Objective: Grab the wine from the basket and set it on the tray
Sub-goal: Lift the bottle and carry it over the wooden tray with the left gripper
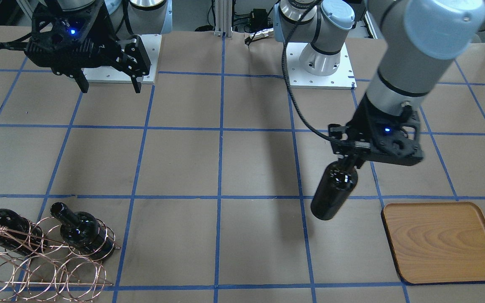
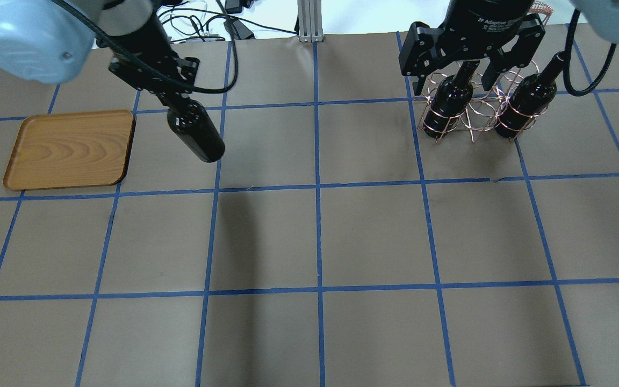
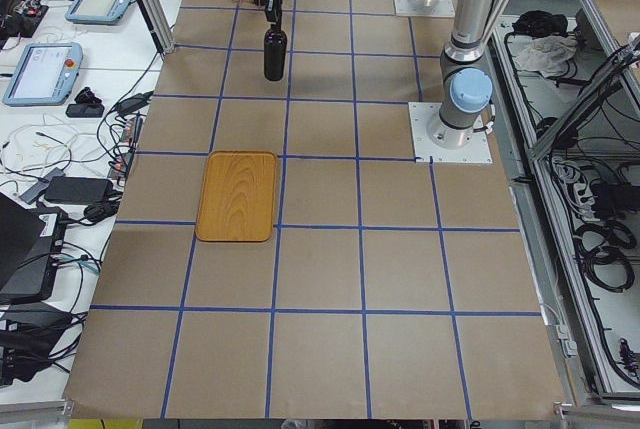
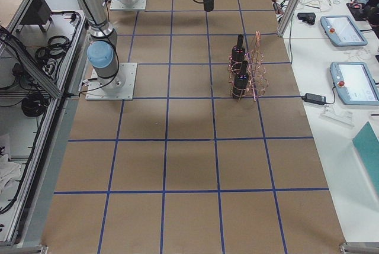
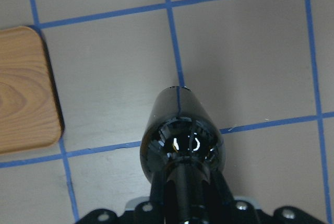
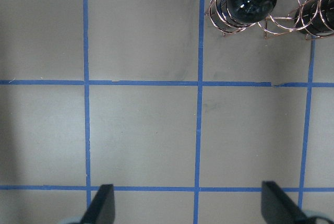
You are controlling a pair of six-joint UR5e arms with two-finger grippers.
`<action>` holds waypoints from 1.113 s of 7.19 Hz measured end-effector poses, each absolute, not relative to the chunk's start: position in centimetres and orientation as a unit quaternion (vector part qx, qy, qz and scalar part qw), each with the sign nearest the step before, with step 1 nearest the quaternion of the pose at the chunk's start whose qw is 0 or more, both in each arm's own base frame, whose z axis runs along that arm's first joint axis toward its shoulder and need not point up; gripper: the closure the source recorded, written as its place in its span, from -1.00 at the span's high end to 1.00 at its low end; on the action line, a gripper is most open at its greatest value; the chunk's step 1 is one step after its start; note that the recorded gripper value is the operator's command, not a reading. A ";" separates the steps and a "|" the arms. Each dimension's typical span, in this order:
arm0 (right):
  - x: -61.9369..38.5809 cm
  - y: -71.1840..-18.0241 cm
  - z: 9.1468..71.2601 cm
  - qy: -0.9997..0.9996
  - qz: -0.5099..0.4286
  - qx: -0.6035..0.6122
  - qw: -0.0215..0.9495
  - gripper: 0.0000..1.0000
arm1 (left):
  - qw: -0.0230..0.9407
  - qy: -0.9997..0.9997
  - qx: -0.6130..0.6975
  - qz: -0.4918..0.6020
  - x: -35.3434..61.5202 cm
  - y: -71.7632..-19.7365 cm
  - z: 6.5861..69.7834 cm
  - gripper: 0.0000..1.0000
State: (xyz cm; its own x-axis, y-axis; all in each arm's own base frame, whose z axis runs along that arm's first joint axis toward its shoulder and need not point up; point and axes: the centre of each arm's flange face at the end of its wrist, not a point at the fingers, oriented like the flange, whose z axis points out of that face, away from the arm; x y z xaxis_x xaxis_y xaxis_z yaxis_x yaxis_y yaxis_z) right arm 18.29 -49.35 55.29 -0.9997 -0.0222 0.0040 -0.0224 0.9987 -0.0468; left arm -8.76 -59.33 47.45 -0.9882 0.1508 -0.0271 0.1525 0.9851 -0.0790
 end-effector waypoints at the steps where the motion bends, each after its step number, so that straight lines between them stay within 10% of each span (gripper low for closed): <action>1: 18.3 -49.3 55.3 -1.000 0.023 0.012 0.002 1.00 | 0.018 0.995 0.085 -0.046 -3.3 -61.0 48.0 -1.00; 8: 18.5 -49.2 55.0 -1.000 0.019 0.013 0.002 1.00 | 0.042 0.996 0.073 -0.016 18.4 -67.0 42.6 -1.00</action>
State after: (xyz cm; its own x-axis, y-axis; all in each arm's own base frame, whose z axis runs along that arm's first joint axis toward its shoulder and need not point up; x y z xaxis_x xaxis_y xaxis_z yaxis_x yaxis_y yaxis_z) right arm 18.50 -49.18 55.03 -0.9996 -0.0266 0.0038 -0.0267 0.9989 -0.0387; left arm 18.43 -67.01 42.57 -0.9859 0.1435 -0.0858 0.1462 0.9889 -0.0268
